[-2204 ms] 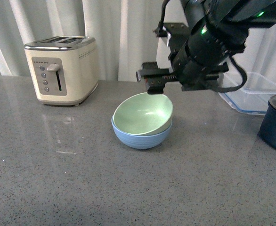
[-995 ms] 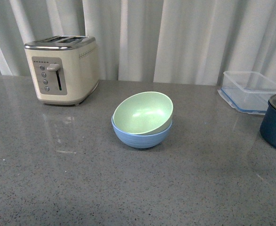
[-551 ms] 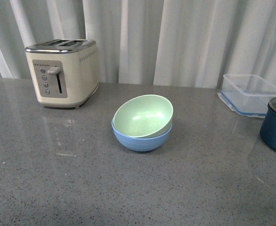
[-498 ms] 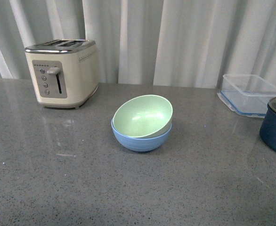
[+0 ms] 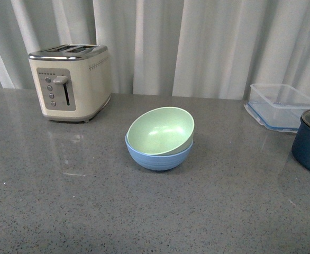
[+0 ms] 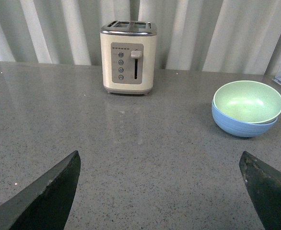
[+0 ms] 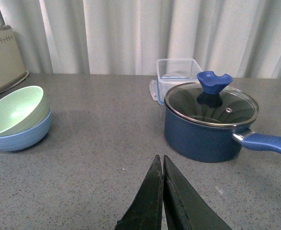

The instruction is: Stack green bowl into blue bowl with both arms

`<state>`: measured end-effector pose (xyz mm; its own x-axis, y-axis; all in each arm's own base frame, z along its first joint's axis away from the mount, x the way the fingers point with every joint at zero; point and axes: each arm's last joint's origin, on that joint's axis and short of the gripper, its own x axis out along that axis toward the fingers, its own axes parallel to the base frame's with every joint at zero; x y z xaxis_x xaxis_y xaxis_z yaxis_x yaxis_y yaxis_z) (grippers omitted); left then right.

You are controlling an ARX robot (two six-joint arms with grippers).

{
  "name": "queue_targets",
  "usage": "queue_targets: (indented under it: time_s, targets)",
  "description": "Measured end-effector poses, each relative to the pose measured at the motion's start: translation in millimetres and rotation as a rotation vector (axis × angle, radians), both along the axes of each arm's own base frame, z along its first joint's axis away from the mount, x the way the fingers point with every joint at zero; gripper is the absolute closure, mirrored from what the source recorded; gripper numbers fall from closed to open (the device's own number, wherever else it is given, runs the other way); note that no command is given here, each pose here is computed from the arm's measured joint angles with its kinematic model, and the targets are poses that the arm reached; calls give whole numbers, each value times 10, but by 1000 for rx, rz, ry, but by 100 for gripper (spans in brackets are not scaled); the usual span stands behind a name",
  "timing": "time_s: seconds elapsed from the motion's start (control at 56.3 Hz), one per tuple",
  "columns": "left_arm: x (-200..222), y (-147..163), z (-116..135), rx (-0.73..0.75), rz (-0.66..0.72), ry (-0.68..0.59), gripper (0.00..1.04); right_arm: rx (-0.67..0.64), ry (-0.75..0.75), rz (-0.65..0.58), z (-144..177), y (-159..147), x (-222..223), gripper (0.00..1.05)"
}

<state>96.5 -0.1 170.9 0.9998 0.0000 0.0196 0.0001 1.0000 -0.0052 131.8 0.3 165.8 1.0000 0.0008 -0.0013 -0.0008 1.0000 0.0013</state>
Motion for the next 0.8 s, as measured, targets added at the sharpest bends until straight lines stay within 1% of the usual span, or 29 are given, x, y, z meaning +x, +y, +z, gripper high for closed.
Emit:
queue_targets:
  time_s: [0.8]
  targets:
    - [0,0,0,0,0,0,7,0,-10,0,24,-1,-215,104]
